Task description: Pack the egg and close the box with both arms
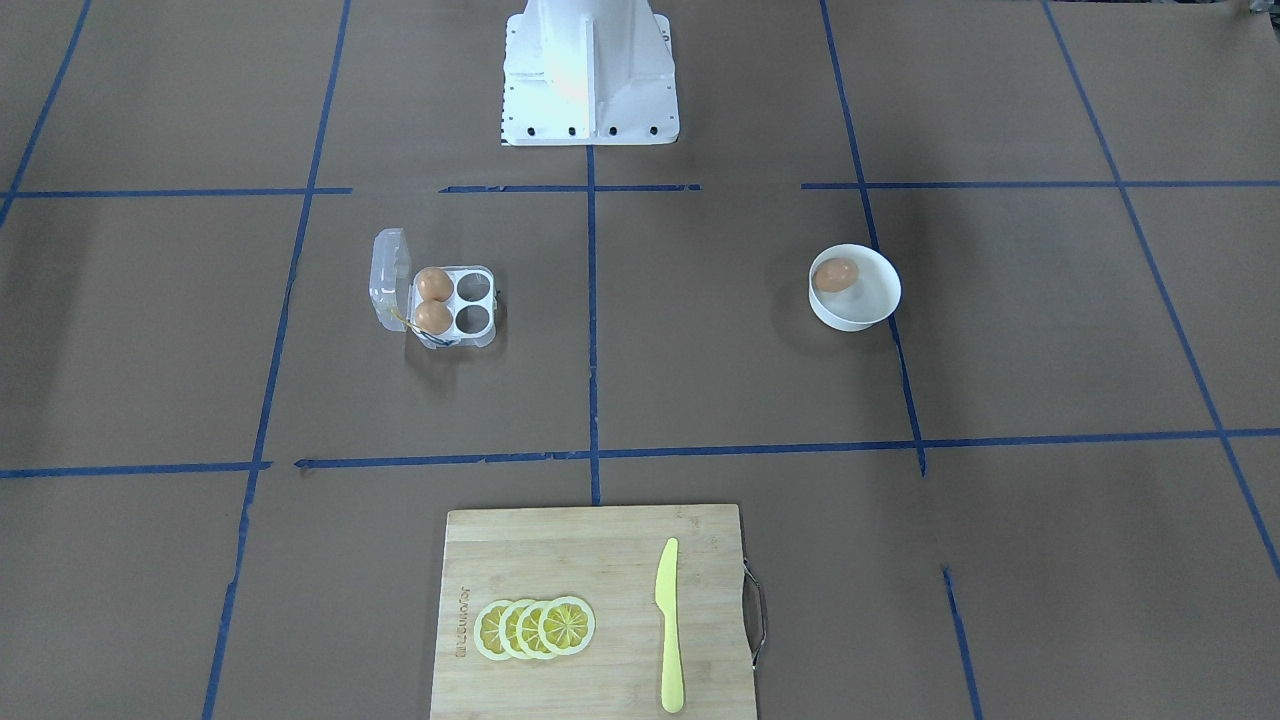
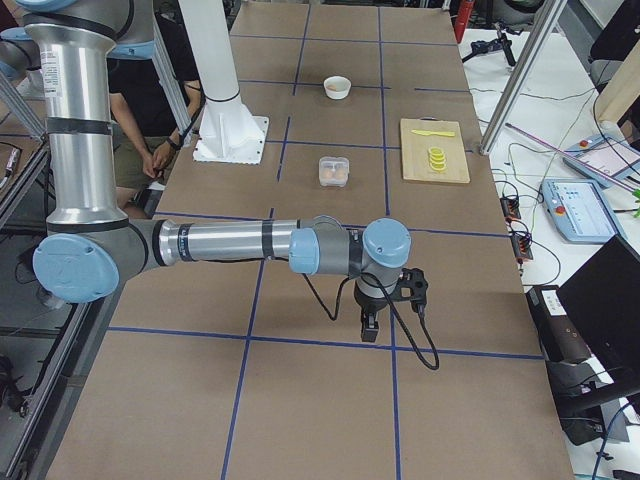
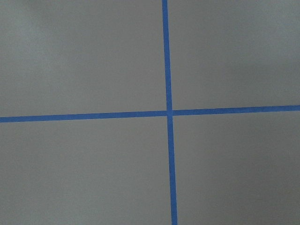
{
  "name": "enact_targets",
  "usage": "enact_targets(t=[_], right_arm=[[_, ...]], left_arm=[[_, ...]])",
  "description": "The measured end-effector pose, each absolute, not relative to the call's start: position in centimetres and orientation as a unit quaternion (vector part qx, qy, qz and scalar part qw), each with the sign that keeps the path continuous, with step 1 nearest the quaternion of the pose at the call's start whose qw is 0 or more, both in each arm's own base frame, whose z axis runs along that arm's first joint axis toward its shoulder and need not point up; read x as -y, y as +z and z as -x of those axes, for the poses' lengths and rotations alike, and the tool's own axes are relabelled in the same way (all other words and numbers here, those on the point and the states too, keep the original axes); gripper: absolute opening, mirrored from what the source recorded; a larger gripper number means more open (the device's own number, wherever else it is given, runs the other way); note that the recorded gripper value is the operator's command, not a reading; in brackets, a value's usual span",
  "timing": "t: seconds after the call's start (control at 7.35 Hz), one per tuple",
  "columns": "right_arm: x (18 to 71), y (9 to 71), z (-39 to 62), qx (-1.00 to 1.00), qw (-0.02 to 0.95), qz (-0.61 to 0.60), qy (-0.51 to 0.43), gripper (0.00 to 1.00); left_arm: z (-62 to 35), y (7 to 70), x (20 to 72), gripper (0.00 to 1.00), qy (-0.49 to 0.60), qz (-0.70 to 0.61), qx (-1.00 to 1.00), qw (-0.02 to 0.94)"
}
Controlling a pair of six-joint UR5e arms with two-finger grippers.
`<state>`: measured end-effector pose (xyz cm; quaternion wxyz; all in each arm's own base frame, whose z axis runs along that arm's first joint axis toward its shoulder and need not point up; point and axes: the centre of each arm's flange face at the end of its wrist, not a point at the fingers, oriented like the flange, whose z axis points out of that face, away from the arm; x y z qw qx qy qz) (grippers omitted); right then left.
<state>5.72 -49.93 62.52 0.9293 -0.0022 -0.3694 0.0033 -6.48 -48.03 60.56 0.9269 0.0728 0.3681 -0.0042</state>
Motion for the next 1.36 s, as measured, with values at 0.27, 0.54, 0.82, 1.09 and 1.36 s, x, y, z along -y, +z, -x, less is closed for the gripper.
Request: enact_targets(t=[0.27, 0.54, 0.82, 1.09, 1.36], right_arm=[[50.0, 62.5, -5.7, 0.369, 0.929, 0.001, 0.003, 1.0], [50.1, 62.1, -5.7, 0.372, 0.928, -0.001, 0.004, 1.0], [50.5, 61.1, -5.5, 0.375, 0.927, -0.008, 0.003, 1.0], [51.0, 59.7, -5.2, 0.374, 0.927, -0.02, -0.005, 1.0], [50.7, 60.0, -5.2, 0.374, 0.927, -0.016, -0.002, 1.0]], left_arm=[[6.5, 60.5, 48.0, 1.0, -0.003, -0.074, -0.368, 0.927], [6.1, 59.1, 48.5, 1.0, 0.008, -0.096, -0.369, 0.925], [1.5, 54.1, 49.6, 1.0, 0.039, -0.141, -0.379, 0.914], [-7.4, 46.4, 48.3, 1.0, 0.033, -0.136, -0.421, 0.896], [-15.4, 41.1, 44.9, 0.98, -0.002, -0.087, -0.455, 0.886]])
